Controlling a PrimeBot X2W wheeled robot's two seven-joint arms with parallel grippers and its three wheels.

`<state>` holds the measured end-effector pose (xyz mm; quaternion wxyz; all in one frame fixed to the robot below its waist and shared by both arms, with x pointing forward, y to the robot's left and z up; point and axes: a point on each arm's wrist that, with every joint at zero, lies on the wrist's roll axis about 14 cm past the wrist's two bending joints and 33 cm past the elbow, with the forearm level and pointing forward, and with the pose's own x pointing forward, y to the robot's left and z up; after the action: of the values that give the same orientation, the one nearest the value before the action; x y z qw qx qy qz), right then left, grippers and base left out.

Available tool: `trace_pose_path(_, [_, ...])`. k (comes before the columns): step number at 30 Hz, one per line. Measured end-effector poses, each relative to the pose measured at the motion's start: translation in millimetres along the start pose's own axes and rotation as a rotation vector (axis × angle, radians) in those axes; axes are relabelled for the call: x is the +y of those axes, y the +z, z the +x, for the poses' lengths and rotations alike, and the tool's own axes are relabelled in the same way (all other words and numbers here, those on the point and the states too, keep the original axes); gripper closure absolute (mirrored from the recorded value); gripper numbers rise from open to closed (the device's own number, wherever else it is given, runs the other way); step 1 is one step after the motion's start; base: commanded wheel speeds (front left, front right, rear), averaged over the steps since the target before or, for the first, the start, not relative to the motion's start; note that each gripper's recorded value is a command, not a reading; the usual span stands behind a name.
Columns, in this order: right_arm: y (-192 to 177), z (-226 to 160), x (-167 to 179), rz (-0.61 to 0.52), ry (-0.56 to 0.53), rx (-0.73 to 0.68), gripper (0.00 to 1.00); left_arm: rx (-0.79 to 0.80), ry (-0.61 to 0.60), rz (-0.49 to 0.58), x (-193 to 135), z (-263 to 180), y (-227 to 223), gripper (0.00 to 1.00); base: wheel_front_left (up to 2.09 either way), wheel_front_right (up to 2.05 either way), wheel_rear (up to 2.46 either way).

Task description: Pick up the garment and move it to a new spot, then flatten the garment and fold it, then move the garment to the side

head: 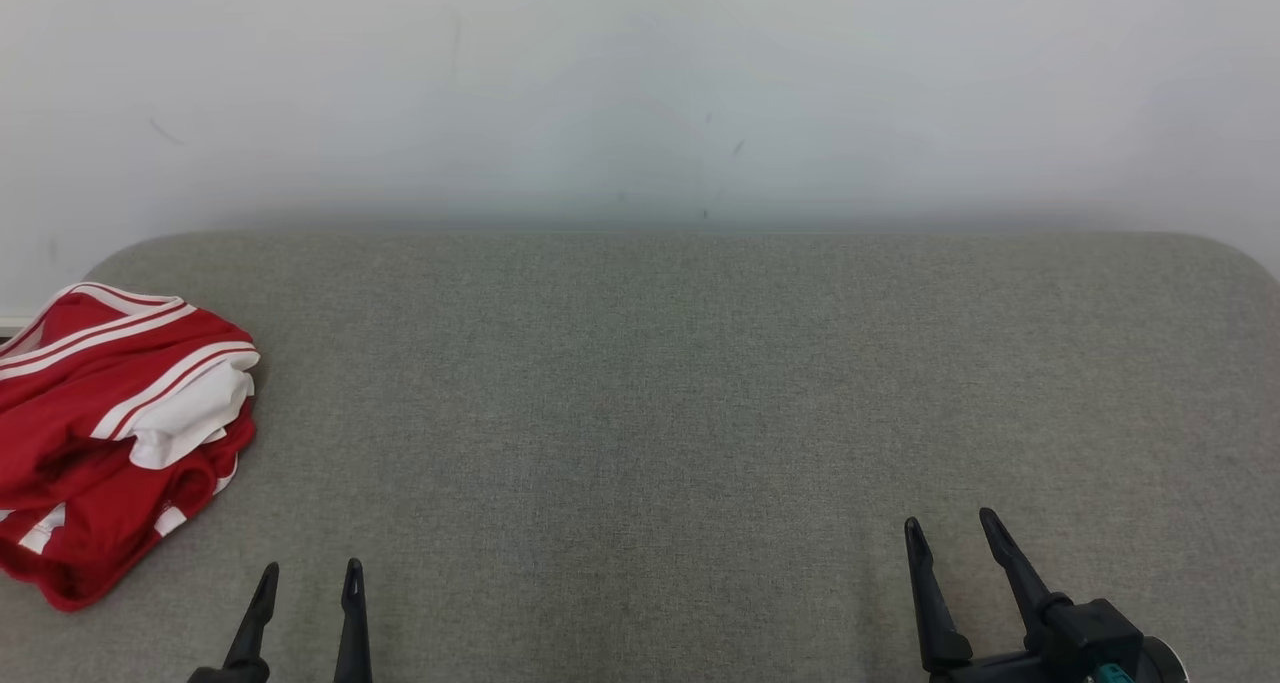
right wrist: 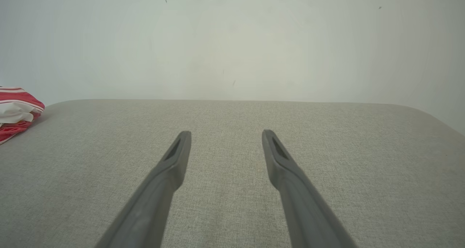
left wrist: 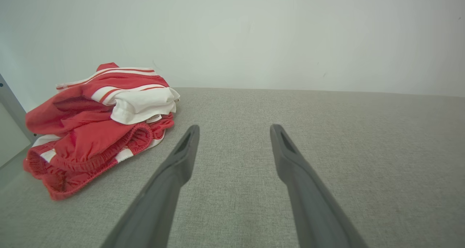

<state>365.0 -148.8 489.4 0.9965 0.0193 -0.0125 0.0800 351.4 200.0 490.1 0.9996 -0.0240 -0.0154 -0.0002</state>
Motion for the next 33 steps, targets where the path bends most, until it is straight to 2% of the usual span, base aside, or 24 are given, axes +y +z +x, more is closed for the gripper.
trace_pose_path(12, [1, -2, -5, 0.028, -0.020, -0.007, 0.00, 0.008, -0.054, -0.032, -12, 0, -3, 0.00, 0.00, 0.00, 0.00])
trace_pose_path(33, [-1, -2, -7, 0.055, -0.032, -0.004, 0.00, 0.012, -0.058, -0.045, -11, 1, -4, 0.00, 0.00, 0.00, 0.00])
